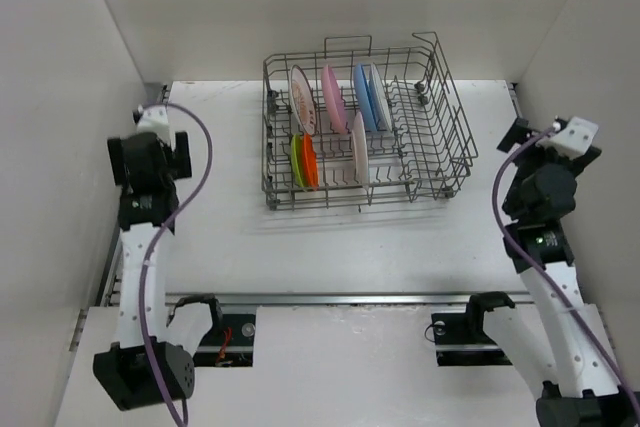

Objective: Unload the plates from the dish rack

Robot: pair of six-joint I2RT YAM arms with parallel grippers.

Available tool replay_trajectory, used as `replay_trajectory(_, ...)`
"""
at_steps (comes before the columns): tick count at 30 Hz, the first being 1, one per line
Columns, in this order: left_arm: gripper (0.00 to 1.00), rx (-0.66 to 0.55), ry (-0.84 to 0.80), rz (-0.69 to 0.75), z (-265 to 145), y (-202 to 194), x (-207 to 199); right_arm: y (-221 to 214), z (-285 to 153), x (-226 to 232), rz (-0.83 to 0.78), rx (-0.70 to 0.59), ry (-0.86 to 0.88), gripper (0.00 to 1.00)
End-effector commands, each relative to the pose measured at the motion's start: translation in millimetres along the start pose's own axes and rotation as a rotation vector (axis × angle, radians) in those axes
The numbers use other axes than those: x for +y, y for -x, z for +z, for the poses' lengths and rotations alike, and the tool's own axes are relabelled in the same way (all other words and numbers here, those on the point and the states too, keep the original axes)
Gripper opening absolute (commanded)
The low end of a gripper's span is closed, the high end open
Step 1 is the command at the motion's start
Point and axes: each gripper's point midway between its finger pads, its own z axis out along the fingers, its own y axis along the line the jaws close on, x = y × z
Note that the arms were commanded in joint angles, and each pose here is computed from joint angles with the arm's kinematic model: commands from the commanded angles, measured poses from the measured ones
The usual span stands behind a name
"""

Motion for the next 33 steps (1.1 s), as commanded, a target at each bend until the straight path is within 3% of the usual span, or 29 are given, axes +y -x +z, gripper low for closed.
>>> replay_trajectory(1,1.00,0.042,-0.289,0.038,-38,48,-27,16,6,36,-0.019,0.092,0.181,0.99)
replay_trajectory(2,1.00,0.019,-0.324,0.033,-44,87,-24,18,9,40,0.010,0.104,0.180,0.99)
replay_trajectory(5,1.00,0.257,-0.636,0.106,-71,77,-70,26,10,49,0.195,0.157,0.166,0.99)
replay_trajectory(6,1.00,0.189,-0.772,0.123,-101,110,-85,30,8,55,0.213,0.160,0.198,0.99)
replay_trajectory(7,1.00,0.279,-0.833,0.138,-118,99,-92,36,6,63,0.222,0.155,0.250,0.99)
replay_trajectory(11,1.00,0.339,-0.899,0.232,-138,104,-136,54,-12,110,0.244,0.160,0.544,0.99)
replay_trajectory(18,1.00,0.391,-0.926,0.414,-133,89,-192,27,14,114,0.235,0.302,0.420,0.94)
replay_trajectory(25,0.58,0.367,-0.952,0.510,-121,93,-252,-6,24,104,0.206,0.322,0.319,0.94)
replay_trajectory(28,0.53,0.348,-0.943,0.482,-110,97,-271,-8,25,105,0.199,0.313,0.321,0.94)
replay_trajectory(33,0.36,0.421,-0.904,0.455,-87,82,-294,-30,33,109,0.182,0.335,0.297,0.94)
